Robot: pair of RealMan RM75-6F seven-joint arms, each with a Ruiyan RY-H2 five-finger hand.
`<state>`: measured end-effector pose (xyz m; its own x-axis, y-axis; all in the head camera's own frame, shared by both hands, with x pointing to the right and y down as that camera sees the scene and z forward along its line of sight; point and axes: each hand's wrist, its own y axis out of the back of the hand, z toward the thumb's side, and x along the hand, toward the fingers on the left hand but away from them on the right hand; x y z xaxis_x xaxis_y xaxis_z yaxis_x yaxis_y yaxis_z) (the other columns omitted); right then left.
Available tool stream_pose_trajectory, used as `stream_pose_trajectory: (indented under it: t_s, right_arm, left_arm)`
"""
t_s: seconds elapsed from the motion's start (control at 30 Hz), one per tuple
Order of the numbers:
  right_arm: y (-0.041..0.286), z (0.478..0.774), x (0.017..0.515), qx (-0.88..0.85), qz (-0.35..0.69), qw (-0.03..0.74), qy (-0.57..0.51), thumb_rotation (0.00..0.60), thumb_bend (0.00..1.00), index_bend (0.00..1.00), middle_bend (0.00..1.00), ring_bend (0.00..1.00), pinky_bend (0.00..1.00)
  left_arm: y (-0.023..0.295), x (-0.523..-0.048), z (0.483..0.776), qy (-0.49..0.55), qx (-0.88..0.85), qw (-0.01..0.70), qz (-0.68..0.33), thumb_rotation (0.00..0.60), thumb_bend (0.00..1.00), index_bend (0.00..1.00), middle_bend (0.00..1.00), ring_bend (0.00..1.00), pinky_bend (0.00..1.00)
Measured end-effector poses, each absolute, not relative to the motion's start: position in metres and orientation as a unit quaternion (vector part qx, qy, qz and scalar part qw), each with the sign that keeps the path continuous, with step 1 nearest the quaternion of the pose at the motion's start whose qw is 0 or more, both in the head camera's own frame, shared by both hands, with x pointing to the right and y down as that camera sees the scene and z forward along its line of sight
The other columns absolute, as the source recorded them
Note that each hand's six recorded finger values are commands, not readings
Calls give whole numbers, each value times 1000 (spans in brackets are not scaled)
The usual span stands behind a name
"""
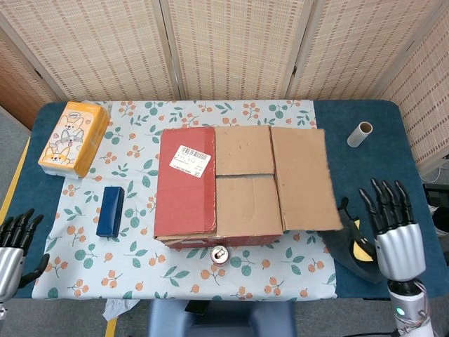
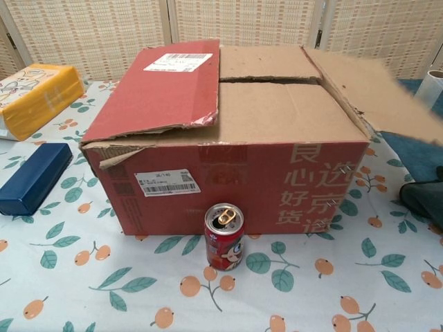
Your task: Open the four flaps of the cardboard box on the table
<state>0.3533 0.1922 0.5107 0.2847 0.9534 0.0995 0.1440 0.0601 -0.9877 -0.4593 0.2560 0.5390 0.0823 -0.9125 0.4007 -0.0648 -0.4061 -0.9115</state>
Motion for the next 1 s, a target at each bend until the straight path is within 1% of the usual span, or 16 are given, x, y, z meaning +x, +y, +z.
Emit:
stream_pose_trajectory:
  t_s: [0.1, 0.23, 0.27, 0.37, 0.4, 0.5, 0.67, 0.73, 0.83, 0.9, 1.0]
  right_arm:
    - [207, 523, 375, -590, 377, 532, -476, 600, 341, 0, 0, 0, 0]
    - [219, 537, 395, -598, 382, 514, -481, 600, 341, 0, 0, 0, 0]
    - [221, 540, 398, -599, 383, 511, -483, 600, 341, 0, 0, 0, 0]
    - [225, 547, 410, -600, 387, 500, -491, 600, 341, 0, 0, 0, 0]
    - [226, 549, 414, -600, 388, 495, -494, 600, 341, 0, 0, 0, 0]
    - [228, 553, 420, -600, 391, 489, -499, 600, 341, 0, 0, 0, 0]
    - [231, 550, 419, -601, 383, 490, -502, 600, 341, 0, 0, 0, 0]
    - [231, 549, 420, -601, 381, 490, -504, 600, 341, 0, 0, 0, 0]
    - [230, 548, 423, -599, 382, 486, -509, 600, 341, 0, 0, 0, 0]
    - [229, 549, 424, -599, 384, 482, -510, 600, 341, 0, 0, 0, 0]
    - [228, 551, 424, -599, 387, 481, -509, 600, 340, 0, 0, 0, 0]
  left_arm:
    - [258, -453, 546, 370, -633, 392, -555, 600, 448, 0, 0, 0, 0]
    - [260, -441, 557, 347, -642, 399, -555, 600, 455, 0, 0, 0, 0]
    - [259, -439, 558, 343, -643, 403, -554, 600, 473, 0, 0, 0, 0]
    - [257, -428, 561, 324, -646, 417, -551, 600, 610, 0, 0, 0, 0]
    - [256, -422, 563, 313, -648, 422, -551, 600, 621, 0, 0, 0, 0]
    - [253, -405, 567, 285, -653, 436, -550, 600, 599, 0, 0, 0, 0]
    - [247, -368, 569, 245, -672, 448, -537, 600, 567, 0, 0, 0, 0]
    - [244, -350, 566, 238, -689, 442, -522, 600, 542, 0, 0, 0, 0]
    - [238, -323, 560, 230, -713, 444, -492, 600, 531, 0, 0, 0, 0]
    - [233, -309, 555, 225, -723, 449, -474, 600, 523, 0, 0, 0, 0]
    - [230, -297, 551, 212, -731, 452, -464, 600, 482, 0, 0, 0, 0]
